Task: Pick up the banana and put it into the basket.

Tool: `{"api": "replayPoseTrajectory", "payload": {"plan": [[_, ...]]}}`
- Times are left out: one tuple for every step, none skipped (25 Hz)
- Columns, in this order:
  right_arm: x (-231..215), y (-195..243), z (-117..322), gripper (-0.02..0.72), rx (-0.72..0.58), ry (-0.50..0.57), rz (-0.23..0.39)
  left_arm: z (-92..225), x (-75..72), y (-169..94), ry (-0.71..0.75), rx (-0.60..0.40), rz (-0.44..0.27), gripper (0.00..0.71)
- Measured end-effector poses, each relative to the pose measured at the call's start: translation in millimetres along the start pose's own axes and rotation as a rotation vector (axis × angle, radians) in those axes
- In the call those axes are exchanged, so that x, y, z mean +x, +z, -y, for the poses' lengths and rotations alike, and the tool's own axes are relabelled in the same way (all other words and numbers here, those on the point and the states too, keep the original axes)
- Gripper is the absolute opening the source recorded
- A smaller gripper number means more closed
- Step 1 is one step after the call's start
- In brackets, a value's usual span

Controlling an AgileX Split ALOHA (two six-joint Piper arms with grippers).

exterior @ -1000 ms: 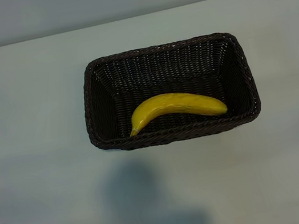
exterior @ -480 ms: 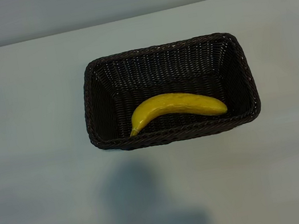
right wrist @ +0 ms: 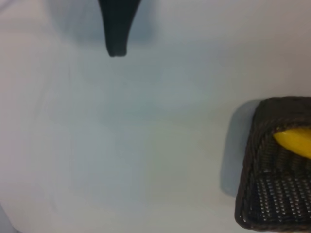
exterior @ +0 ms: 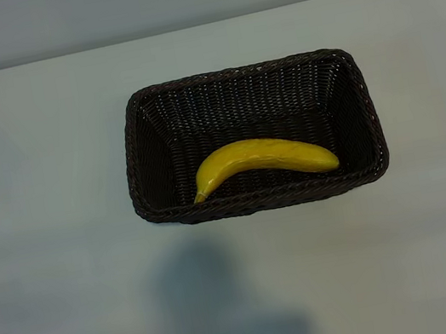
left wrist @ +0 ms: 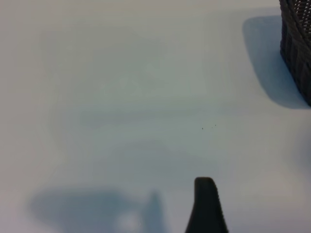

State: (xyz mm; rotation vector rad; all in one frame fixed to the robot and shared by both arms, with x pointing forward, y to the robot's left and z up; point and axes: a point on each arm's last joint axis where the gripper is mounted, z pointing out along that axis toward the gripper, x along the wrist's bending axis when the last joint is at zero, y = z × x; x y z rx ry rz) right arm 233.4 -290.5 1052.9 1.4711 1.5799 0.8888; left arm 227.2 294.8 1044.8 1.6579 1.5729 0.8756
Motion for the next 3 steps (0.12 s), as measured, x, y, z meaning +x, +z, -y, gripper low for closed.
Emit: {"api": "replayPoseTrajectory", "payload": {"plan": [[0.0,0.0,0.0,0.596,0.000,0.001,0.000,0.0,0.0,0.0,-0.001,0.000,0.000,0.540],[0.0,0.0,0.0,0.596,0.000,0.000,0.000,0.0,0.0,0.0,-0.001,0.000,0.000,0.540],[0.0,0.0,0.0,0.596,0.000,0.000,0.000,0.0,0.0,0.0,-0.001,0.000,0.000,0.540]]}}
